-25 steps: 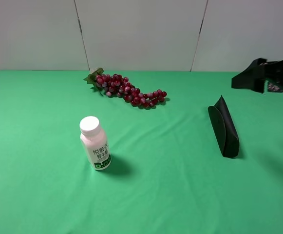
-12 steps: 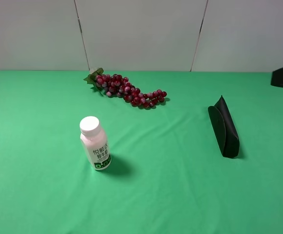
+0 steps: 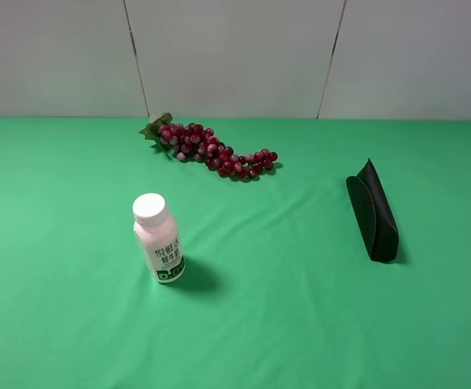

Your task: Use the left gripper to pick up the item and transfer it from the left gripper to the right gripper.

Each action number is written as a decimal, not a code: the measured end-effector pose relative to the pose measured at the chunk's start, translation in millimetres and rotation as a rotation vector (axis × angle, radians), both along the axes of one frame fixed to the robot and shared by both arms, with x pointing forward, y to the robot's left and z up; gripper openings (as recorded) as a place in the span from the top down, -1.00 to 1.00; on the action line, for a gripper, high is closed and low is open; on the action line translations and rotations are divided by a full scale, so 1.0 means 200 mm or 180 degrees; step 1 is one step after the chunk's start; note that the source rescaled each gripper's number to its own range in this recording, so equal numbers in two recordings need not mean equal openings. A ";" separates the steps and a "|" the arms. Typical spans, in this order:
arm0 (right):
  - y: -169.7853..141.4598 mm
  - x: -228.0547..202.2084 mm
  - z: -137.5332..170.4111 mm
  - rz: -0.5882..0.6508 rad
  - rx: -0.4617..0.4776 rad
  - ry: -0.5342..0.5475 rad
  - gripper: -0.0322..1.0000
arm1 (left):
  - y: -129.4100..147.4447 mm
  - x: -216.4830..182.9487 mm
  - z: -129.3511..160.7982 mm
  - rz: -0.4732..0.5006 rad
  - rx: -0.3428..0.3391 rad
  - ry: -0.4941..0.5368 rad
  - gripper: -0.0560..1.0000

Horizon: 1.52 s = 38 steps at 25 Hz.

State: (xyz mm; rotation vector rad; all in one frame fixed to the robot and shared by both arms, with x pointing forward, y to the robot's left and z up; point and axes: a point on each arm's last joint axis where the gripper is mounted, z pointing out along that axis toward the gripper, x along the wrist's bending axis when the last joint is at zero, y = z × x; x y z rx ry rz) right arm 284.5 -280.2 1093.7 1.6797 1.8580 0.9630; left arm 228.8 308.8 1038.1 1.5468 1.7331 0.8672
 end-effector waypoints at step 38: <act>-0.09 -0.25 -0.19 -0.0646 -0.0347 -0.0942 -1.00 | 0.00 0.00 0.00 0.0000 0.0000 0.0000 -0.78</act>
